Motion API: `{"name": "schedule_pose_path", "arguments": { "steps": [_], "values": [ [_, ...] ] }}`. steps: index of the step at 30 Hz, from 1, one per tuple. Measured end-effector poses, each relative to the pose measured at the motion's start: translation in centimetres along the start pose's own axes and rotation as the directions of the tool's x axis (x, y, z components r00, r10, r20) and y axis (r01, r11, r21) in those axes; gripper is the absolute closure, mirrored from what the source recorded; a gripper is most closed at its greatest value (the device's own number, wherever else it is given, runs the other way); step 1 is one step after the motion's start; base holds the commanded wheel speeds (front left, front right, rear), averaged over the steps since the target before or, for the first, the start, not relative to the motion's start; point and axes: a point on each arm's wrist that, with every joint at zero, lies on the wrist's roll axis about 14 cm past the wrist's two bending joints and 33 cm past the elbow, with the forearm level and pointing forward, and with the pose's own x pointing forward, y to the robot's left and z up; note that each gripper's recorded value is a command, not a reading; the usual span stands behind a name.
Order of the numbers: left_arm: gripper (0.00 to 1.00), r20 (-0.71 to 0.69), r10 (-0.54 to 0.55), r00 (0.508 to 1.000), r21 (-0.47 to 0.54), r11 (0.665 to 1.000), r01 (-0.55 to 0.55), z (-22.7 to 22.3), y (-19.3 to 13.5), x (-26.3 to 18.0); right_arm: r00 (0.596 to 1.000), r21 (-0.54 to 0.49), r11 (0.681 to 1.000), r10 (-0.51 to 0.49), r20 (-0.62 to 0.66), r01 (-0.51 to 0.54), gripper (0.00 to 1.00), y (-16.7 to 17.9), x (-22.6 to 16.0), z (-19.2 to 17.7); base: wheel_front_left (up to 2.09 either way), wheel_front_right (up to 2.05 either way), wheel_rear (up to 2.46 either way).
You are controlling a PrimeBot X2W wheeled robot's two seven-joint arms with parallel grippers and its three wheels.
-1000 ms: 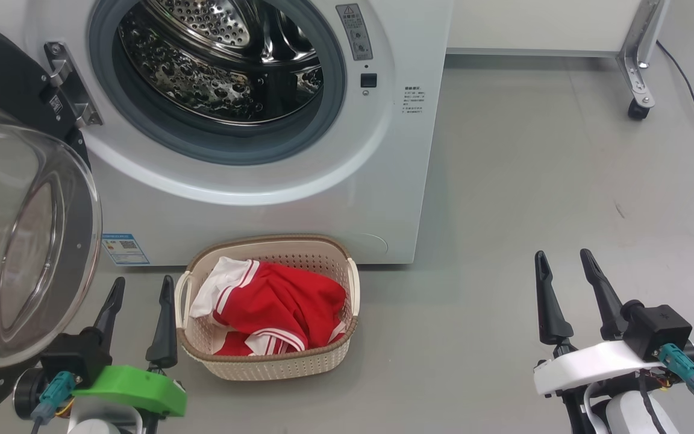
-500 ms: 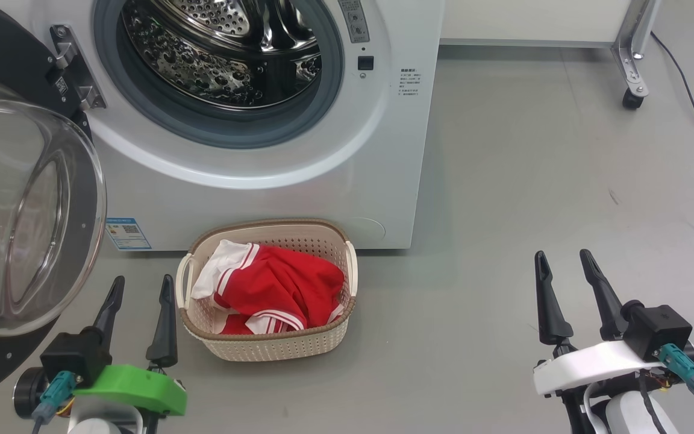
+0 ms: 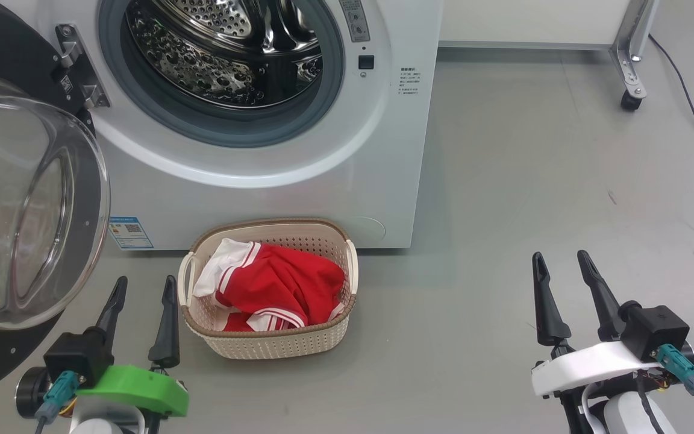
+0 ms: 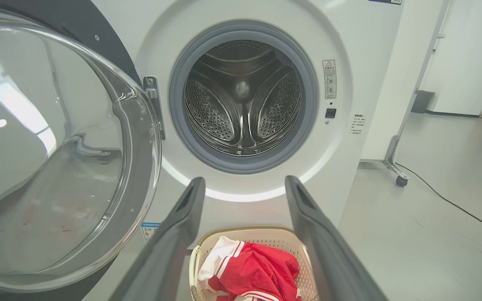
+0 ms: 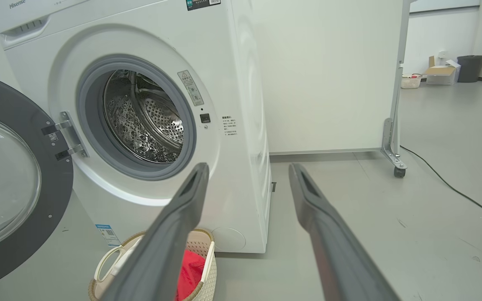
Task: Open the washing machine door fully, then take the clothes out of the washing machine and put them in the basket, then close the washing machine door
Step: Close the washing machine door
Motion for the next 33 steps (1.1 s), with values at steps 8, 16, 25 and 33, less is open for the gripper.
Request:
{"name": "schedule_pose_path", "arguments": {
  "steps": [8, 16, 25, 33],
  "values": [
    [0.00, 0.001, 0.000, 1.000, 0.000, 1.000, 0.000, 0.0, 0.0, -0.1, 1.000, 0.000, 1.000, 0.002, 0.002, -0.002, 0.00, 0.1, 0.0, 0.1, 0.00, 0.00, 0.00],
    [0.00, 0.000, 0.001, 1.000, 0.000, 1.000, -0.001, 0.0, 0.0, -0.1, 1.000, 0.000, 1.000, 0.003, 0.002, -0.003, 0.00, 0.1, 0.0, 0.1, 0.00, 0.00, 0.00],
    [0.00, -0.008, 0.001, 1.000, -0.005, 1.000, -0.001, -0.2, 0.0, -0.5, 1.000, 0.001, 1.000, 0.006, 0.001, -0.006, 0.00, 0.1, 0.4, 0.0, 0.00, 0.00, 0.00],
    [0.00, -0.008, 0.041, 0.999, -0.006, 0.999, -0.041, -0.2, 1.2, -1.4, 0.999, 0.012, 0.999, 0.043, -0.030, -0.043, 0.00, 1.3, 0.8, -1.1, 0.00, 0.00, 0.00]
  ]
}}
